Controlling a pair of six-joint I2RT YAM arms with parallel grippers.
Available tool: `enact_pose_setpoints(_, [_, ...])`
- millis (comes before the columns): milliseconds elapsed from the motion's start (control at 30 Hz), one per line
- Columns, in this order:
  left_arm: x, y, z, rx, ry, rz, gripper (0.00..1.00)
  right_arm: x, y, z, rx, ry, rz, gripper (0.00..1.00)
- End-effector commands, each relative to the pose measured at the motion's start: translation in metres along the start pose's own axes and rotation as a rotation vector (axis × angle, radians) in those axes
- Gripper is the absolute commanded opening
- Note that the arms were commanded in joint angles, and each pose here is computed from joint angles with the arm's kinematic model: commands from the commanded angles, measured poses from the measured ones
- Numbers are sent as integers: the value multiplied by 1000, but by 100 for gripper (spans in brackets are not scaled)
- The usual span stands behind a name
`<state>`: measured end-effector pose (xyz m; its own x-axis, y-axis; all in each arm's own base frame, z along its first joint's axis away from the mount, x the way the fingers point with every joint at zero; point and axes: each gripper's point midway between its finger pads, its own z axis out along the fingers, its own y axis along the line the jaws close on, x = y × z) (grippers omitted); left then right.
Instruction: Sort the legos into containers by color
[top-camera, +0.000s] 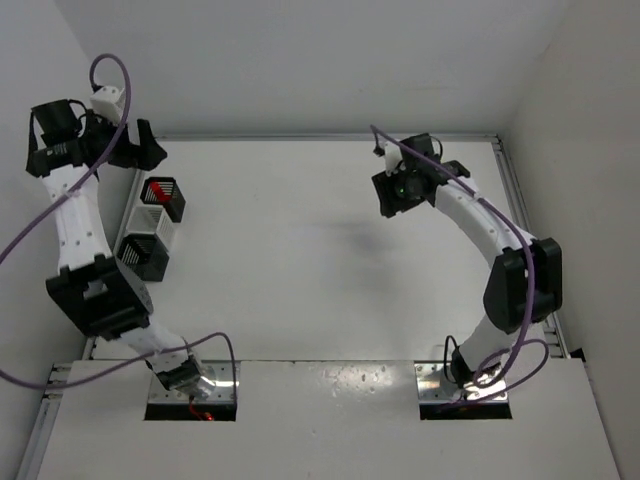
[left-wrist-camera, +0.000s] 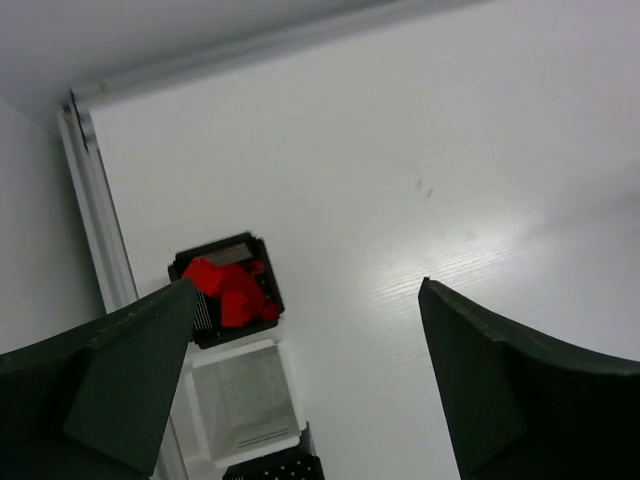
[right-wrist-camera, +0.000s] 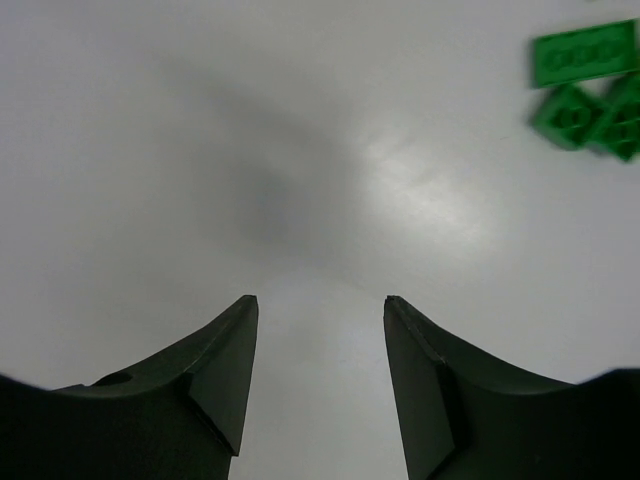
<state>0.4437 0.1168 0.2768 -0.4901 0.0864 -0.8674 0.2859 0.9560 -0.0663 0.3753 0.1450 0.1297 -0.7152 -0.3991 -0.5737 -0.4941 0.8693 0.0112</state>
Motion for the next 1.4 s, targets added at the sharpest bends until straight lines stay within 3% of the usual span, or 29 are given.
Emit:
enact_pose_setpoints(0, [-56, -72, -65, 73, -192, 78, 100, -45, -69, -7, 190, -111, 49, 54])
enact_pose_setpoints(167, [-58, -132, -106, 213, -360, 41, 100, -66, -140, -1, 291, -119, 102, 58])
enact_pose_setpoints(233, [-49, -145, -100, 219, -337, 32, 100, -55, -168, 16, 319, -65, 135, 58])
enact_pose_setpoints(333, [-42, -150, -92, 202, -293, -16, 98, -75, -209, 14, 378, -98, 144, 55])
enact_pose_setpoints(533, [-27, -157, -86, 212, -261, -26, 91, -60, -260, 57, 401, -30, 175, 42])
enact_pose_setpoints(667, [-21, -160, -84, 212, -252, -30, 90, -50, -273, 72, 391, -20, 195, 28])
enact_pose_setpoints(1067, [-13, -165, -76, 236, -226, -42, 90, -19, -268, 98, 276, 61, 193, 34])
enact_pose_setpoints(1367, [-14, -169, -72, 252, -224, -35, 95, -4, -261, 115, 226, 107, 184, 38])
